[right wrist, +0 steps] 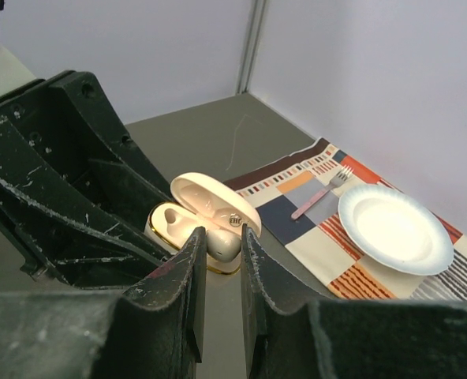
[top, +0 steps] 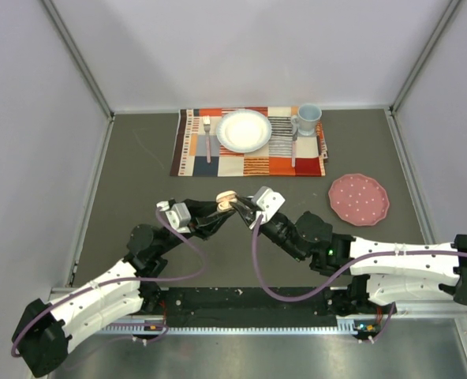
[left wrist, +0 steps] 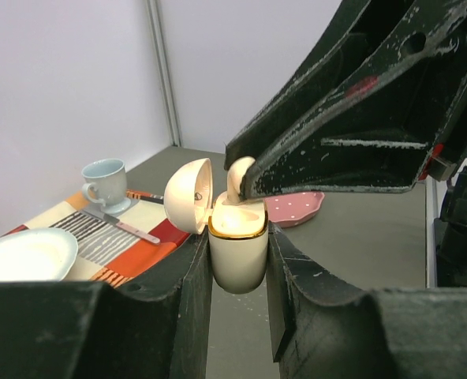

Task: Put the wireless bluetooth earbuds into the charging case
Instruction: Insert the right earbud into the right side groove of the charging case, then adjust the right earbud in the right side groove of the charging case.

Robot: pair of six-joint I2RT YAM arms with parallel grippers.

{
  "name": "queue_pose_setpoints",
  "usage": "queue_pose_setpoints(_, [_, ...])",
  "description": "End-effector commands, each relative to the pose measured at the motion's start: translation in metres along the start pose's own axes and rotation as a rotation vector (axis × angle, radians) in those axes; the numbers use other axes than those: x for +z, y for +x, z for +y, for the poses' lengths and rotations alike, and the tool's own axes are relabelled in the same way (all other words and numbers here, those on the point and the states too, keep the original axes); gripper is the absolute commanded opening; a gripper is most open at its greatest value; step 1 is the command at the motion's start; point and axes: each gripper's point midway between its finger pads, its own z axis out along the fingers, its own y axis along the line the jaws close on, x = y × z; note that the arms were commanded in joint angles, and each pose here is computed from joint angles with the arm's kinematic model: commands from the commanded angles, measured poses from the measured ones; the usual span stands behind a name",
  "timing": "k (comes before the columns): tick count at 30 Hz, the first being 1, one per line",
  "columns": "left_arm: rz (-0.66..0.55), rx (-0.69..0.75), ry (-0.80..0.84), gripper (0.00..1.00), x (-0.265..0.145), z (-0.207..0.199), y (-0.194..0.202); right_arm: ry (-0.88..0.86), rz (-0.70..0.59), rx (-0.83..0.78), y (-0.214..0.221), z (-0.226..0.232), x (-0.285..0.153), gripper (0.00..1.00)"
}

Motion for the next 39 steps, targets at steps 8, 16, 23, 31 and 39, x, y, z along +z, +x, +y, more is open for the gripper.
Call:
queue_pose_setpoints(8, [-0.129, 0.048, 0.0, 0.0, 0.002, 0.0, -0.036, -0.033, 0.028, 0.004, 0.002, 0.008, -0.003, 0.16])
queue_pose_setpoints(16, [-0.125, 0.047, -0.004, 0.0, 0.002, 0.0, -0.035, 0.028, 0.001, 0.063, -0.013, -0.004, -0.002, 0.59])
queue_pose_setpoints(23, [-0.119, 0.047, -0.011, 0.0, 0.002, 0.002, -0.032, 0.054, -0.098, 0.177, -0.045, -0.019, -0.017, 0.79])
queue_pose_setpoints(31, [-0.115, 0.053, -0.019, 0.0, 0.001, 0.003, -0.03, 0.151, -0.166, 0.319, -0.056, -0.057, -0.044, 0.82])
queue_pose_setpoints(39, [-0.118, 0.059, -0.018, 0.0, 0.001, 0.003, -0.033, 0.289, -0.072, 0.409, -0.026, -0.091, -0.056, 0.8])
